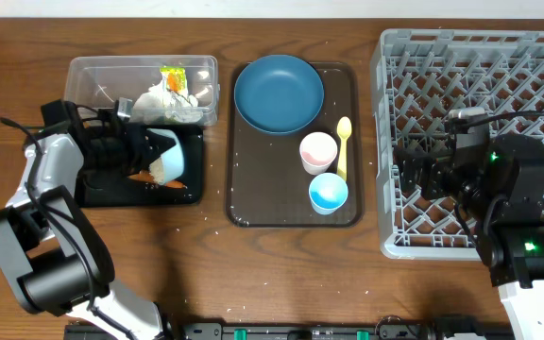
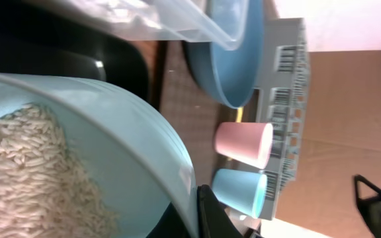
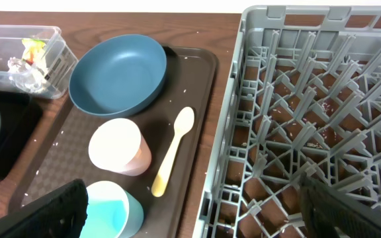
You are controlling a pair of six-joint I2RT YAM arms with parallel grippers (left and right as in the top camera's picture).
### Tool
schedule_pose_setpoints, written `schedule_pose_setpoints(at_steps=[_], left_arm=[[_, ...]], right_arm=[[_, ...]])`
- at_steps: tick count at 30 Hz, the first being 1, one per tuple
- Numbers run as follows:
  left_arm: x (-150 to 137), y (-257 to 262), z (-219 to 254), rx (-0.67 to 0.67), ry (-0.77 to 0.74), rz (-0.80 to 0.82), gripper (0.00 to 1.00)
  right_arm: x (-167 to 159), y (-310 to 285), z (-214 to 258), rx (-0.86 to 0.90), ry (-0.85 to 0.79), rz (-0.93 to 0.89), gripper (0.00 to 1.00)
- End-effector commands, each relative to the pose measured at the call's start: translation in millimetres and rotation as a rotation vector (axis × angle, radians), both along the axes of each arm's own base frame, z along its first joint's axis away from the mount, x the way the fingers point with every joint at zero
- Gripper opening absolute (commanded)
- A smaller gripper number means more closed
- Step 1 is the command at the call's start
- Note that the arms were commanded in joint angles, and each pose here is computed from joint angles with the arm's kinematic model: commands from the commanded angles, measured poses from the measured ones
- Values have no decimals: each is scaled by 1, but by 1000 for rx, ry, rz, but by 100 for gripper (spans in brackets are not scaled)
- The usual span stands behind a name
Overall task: Sort waste into correct bins and load items into the dishwasher rack
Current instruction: 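Tilt the bowl over the black tray to pour out the rice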
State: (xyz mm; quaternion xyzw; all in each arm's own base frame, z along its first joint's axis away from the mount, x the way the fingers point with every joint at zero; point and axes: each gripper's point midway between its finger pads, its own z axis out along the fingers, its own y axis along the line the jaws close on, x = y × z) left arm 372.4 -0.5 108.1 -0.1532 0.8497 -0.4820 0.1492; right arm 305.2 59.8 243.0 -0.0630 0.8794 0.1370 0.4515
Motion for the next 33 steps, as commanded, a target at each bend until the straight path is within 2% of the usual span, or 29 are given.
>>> schedule_pose_setpoints(at_steps=[1,17,25,33], left_arm=[[2,-9,18,-125,-73,-23,6],[0,-21,71,-421,-180,-47,6],[1,-5,71,-463,-105,23,6],[0,8,71,-460,-114,59,6]], right_arm=[[2,-3,9,-4,-21,-8,99],[1,-3,7,-4,-13,-8,99],[1,-3,7,-4,-13,-7,99],[0,-3,7,-4,-11,-7,99]])
